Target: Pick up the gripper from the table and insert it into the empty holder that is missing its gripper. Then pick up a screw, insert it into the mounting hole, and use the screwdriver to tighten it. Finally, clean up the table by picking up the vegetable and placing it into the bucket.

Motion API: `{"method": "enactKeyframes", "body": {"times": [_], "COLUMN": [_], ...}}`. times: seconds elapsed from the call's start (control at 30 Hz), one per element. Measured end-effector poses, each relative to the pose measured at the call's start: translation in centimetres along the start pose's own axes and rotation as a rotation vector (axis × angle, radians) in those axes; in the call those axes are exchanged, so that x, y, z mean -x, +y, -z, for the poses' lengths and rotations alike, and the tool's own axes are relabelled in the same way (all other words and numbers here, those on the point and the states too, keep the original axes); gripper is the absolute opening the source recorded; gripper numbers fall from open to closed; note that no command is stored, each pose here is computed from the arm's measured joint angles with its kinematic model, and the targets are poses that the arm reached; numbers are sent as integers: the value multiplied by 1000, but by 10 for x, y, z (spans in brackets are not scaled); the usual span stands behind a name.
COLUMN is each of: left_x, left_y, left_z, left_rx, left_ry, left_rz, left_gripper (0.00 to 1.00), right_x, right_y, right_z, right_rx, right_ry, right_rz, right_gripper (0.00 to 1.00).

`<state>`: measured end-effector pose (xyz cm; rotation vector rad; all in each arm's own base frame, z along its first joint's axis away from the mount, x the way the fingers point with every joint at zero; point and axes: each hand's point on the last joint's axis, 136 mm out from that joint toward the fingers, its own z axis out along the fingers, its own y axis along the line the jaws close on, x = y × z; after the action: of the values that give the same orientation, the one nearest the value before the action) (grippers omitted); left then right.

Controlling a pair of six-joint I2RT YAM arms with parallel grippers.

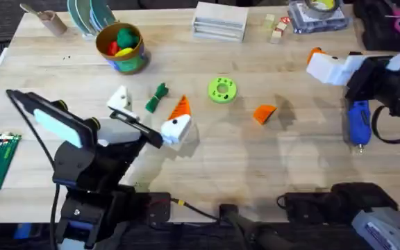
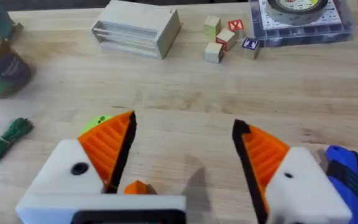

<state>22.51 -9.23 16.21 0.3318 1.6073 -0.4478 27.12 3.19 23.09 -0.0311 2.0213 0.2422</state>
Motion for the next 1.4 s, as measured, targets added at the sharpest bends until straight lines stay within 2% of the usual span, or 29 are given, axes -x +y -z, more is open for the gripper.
{"method": "enactKeyframes", "body": {"times": [0.17, 0.2, 0.27, 0.47, 0.7, 0.73, 0.8, 0.97, 1.0, 1.13, 1.4], "left_x": [-1, -2, -3, -6, -7, -7, -7, -8, -8, -8, -8], "left_y": [-27, -42, -49, -66, -74, -75, -77, -80, -81, -81, -81], "left_z": [2, 5, 7, 13, 17, 17, 18, 20, 21, 21, 21], "left_rx": [-155, -247, -292, -392, -442, -452, -465, -484, -492, -493, -493], "left_ry": [7, 15, 20, 31, 38, 38, 41, 44, 44, 45, 45], "left_rz": [-2, -1, 0, 3, 5, 5, 6, 7, 7, 8, 7], "left_gripper": [993, 993, 993, 993, 993, 992, 993, 993, 993, 994, 994], "right_x": [0, 0, 0, 0, -5, -26, -40, -48, -76, -101, -130], "right_y": [0, 0, 0, 0, 5, 15, 26, 56, 77, 85, 67], "right_z": [0, 0, 0, 0, -2, -4, 0, 12, 6, -5, -34], "right_rx": [0, 0, 0, 0, 29, 79, 124, 217, 285, 305, 205], "right_ry": [0, 0, 0, 1, 29, 154, 256, 424, 578, 698, 835], "right_rz": [0, 0, 0, 0, 1, 40, 84, 223, 319, 365, 421], "right_gripper": [992, 991, 991, 992, 992, 992, 992, 991, 991, 992, 991]}}
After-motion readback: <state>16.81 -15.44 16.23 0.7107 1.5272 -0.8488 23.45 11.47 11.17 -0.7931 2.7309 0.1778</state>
